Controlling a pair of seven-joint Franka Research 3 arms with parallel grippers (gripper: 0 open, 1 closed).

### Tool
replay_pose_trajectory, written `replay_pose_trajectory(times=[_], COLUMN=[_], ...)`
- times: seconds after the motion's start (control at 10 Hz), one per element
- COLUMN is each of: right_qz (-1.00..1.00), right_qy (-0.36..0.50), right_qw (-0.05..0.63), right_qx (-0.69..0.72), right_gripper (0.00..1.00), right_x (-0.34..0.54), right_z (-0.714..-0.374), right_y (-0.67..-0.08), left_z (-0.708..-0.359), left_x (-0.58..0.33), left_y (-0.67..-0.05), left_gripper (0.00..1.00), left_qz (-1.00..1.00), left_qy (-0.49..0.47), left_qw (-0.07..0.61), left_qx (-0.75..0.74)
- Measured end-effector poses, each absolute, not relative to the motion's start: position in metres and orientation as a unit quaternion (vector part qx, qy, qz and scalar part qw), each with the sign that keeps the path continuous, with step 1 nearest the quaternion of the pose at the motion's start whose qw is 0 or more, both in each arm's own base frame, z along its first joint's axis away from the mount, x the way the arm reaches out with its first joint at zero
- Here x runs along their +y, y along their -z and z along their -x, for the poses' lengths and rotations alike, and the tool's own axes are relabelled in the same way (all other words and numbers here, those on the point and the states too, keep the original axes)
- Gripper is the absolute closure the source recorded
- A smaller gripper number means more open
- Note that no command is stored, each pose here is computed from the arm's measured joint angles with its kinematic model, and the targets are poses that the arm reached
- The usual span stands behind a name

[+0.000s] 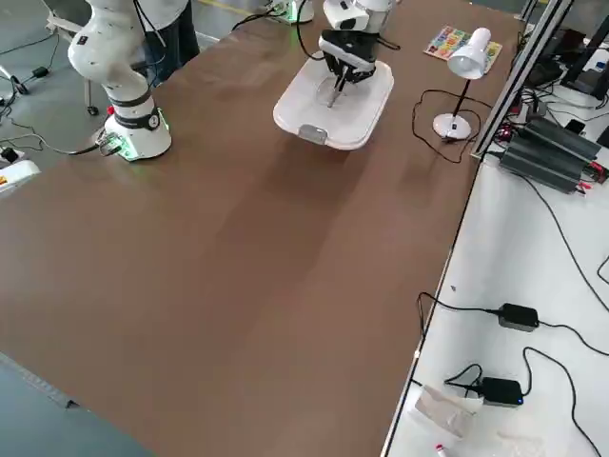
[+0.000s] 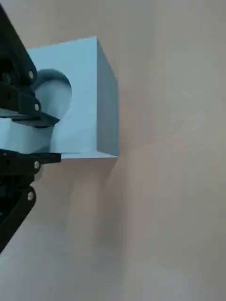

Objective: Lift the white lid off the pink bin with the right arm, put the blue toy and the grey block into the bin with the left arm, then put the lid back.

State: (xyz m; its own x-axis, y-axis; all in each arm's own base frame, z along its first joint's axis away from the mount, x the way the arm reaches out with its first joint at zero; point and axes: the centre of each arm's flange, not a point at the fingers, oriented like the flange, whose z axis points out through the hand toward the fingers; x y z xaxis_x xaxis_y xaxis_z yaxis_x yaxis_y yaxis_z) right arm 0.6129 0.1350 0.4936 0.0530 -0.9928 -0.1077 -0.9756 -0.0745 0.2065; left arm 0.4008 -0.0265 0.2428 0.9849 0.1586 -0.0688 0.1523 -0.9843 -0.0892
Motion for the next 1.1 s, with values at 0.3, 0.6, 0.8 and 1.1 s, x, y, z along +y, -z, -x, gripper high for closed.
replay_pose_trajectory(times=[0.3,0.6,0.8,1.1], right_qz=[-0.724,-0.724,-0.724,-0.724], right_qy=[0.11,0.109,0.109,0.109], right_qw=[0.038,0.037,0.037,0.037], right_qx=[-0.679,-0.68,-0.68,-0.68], right_gripper=[0.93,0.93,0.93,0.93], right_x=[0.135,0.134,0.134,0.133], right_z=[-0.613,-0.613,-0.614,-0.614], right_y=[-0.494,-0.495,-0.496,-0.496], left_z=[-0.445,-0.506,-0.539,-0.536], left_x=[-0.041,-0.149,-0.2,-0.298], left_y=[-0.307,-0.4,-0.446,-0.498], left_gripper=[0.74,0.74,0.74,0.74], left_qz=[0.993,0.989,0.979,0.963], left_qy=[-0.033,-0.013,-0.014,-0.01], left_qw=[0.058,0.046,0.01,-0.058], left_qx=[-0.1,-0.143,-0.201,-0.265])
